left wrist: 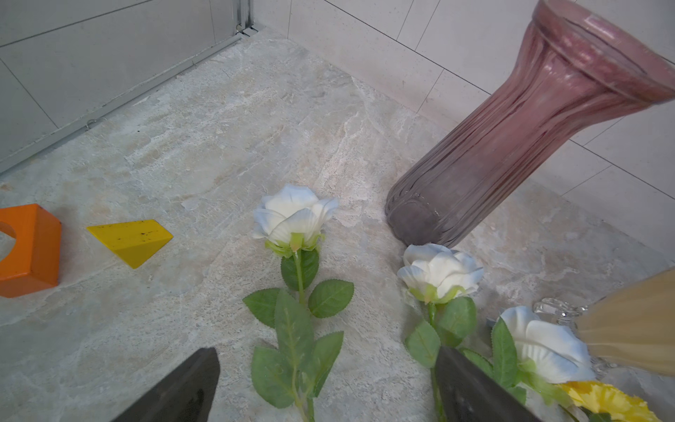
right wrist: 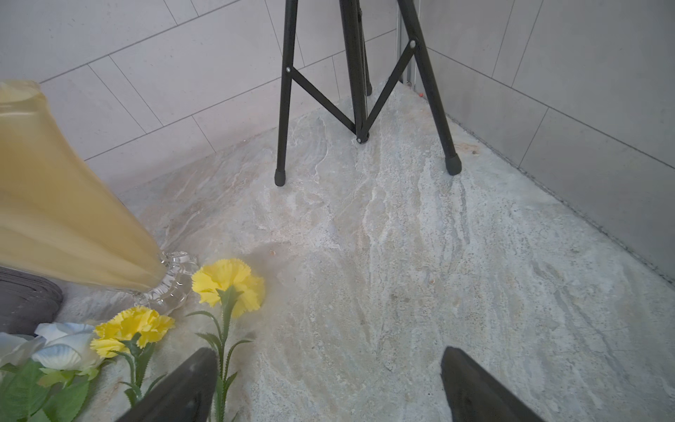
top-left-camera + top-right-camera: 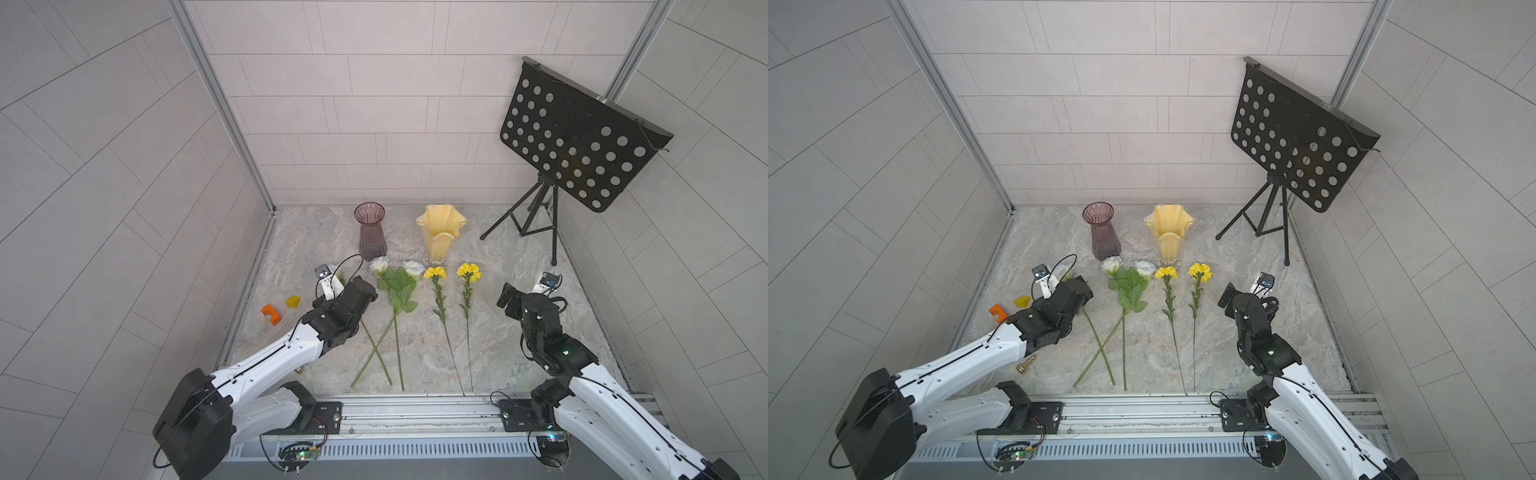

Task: Arrange the flowers in different vases according to their colors
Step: Pick up the flower at the center of the board.

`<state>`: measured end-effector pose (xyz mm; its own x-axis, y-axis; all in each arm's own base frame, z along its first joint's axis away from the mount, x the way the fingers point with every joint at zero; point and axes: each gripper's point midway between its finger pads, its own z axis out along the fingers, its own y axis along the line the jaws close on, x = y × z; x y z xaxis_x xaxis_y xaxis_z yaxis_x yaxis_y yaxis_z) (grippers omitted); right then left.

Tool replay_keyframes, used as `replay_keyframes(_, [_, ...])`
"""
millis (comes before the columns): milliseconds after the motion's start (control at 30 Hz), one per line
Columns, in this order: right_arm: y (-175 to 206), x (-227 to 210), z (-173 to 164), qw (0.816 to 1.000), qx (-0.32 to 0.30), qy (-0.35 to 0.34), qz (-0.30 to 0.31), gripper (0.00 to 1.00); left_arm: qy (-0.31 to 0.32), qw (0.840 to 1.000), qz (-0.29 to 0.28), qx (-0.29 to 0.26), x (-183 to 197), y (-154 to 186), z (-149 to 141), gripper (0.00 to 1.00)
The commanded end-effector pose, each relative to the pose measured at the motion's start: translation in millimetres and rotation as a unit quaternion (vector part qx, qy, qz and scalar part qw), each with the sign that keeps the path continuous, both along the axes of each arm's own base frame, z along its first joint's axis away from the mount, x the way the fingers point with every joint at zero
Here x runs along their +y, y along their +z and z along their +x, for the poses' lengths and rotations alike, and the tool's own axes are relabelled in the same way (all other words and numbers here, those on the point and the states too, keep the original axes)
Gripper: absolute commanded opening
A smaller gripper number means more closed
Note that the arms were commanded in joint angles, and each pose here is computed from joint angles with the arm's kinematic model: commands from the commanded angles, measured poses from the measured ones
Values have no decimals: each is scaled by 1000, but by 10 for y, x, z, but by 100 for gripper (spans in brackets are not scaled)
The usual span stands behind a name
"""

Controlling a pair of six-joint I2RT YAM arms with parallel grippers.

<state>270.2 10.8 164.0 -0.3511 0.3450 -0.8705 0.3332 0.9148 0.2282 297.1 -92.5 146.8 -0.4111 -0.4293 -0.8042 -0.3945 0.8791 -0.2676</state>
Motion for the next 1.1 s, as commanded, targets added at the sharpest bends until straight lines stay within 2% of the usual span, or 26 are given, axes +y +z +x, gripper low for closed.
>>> replay_keyframes(0, [-71,115,-46,995,87,35,-13,100,-36,999,19,26,-135,-113,-3,100])
replay_keyframes(67, [-268,254,-132,983,168,69,-10,100,-41,999,10,24,-199,-161,49,100])
replay_keyframes(100, [-330,362,-160,976,196,91,-5,99,-67,997,15,32,-292,-135,75,100])
replay_keyframes(133, [-432,453,-215,968,224,110,-3,95,-93,994,25,46,-371,-115,86,100])
replay_keyframes(200, [-611,582,-335,954,265,137,-4,86,-97,992,46,62,-371,-106,99,100])
replay_keyframes(267, [-710,634,-426,945,291,149,-10,80,-86,992,53,69,-335,-156,96,100])
replay_keyframes(300, [-737,654,-459,941,301,152,-13,73,-87,993,49,65,-352,-173,106,100])
replay_keyframes(400, [-759,729,-501,935,312,165,-7,60,-101,993,38,56,-407,-212,128,100])
replay_keyframes(600, [-864,1042,-464,921,326,210,18,59,-117,992,24,39,-446,-146,117,100])
replay_keyframes(767, [-1070,1149,-427,909,355,219,9,59,-112,993,17,19,-405,-123,102,100])
replay_keyframes(967, [-1213,1242,-366,904,366,222,1,57,-135,991,4,11,-486,-85,103,100])
replay_keyframes(1067, [-1269,1279,-336,903,367,221,2,57,-167,986,-5,-2,-578,-63,90,100])
